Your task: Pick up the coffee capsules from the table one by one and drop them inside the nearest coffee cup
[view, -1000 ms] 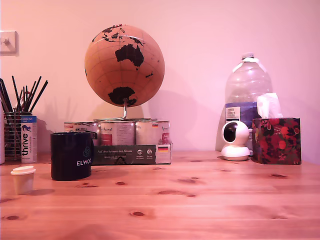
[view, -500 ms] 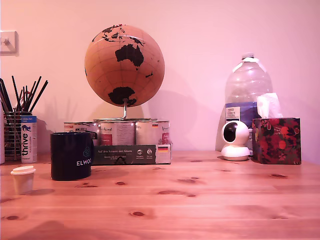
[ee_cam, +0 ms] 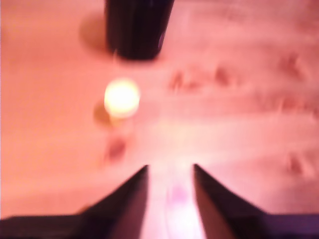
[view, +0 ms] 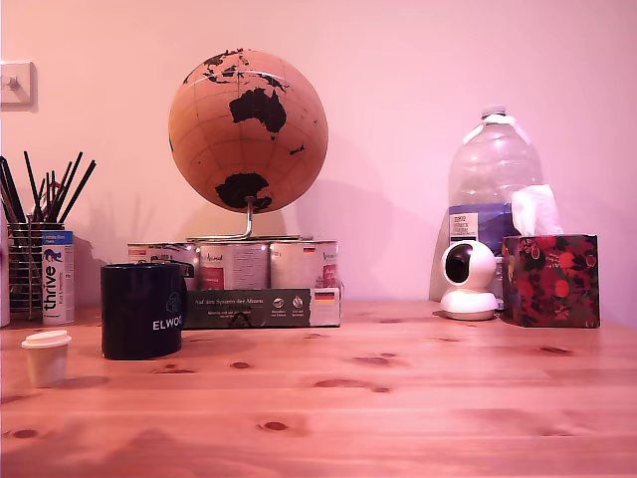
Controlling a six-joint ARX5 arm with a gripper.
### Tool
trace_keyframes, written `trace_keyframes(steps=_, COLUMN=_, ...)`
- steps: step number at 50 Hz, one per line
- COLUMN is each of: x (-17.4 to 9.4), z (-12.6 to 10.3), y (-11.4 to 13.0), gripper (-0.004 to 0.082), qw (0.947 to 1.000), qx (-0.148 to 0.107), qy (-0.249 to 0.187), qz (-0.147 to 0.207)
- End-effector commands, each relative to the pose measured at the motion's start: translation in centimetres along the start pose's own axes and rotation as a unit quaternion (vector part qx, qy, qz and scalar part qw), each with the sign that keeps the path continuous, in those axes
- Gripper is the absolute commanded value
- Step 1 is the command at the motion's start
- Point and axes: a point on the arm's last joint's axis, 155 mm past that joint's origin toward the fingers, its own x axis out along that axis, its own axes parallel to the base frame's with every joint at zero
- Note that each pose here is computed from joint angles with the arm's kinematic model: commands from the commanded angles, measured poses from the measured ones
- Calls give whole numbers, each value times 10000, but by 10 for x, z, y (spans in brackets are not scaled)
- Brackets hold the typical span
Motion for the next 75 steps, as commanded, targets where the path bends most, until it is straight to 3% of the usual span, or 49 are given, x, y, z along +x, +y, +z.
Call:
trace_keyframes(steps=1, x=6, z=-13, y=5, gripper=450, qw=9998, qx=188, qy=15, qz=80)
trace_keyframes(steps=9, x=12, z=-20, y=13, gripper=450, qw=9989, qx=346, qy=-198, qz=244)
trace_keyframes(steps=12, x=13, z=-21, y=15, gripper=450, qw=9977, qx=517, qy=-318, qz=287)
trace_keyframes(steps=19, x=16, z=-30, y=18, gripper=450, qw=9974, qx=521, qy=-409, qz=292)
trace_keyframes(steps=25, x=16, z=-24, y=19, gripper=456, qw=9963, qx=528, qy=-596, qz=317)
trace_keyframes(steps=33, x=18, z=-24, y=23, gripper=576, qw=9959, qx=517, qy=-617, qz=417)
trace_keyframes(steps=58, x=41, z=-26, y=29, gripper=576, qw=9957, qx=514, qy=-573, qz=515)
trace_keyframes(steps=75, x=56, z=-20, y=35, gripper=576, qw=9939, qx=524, qy=-771, qz=582)
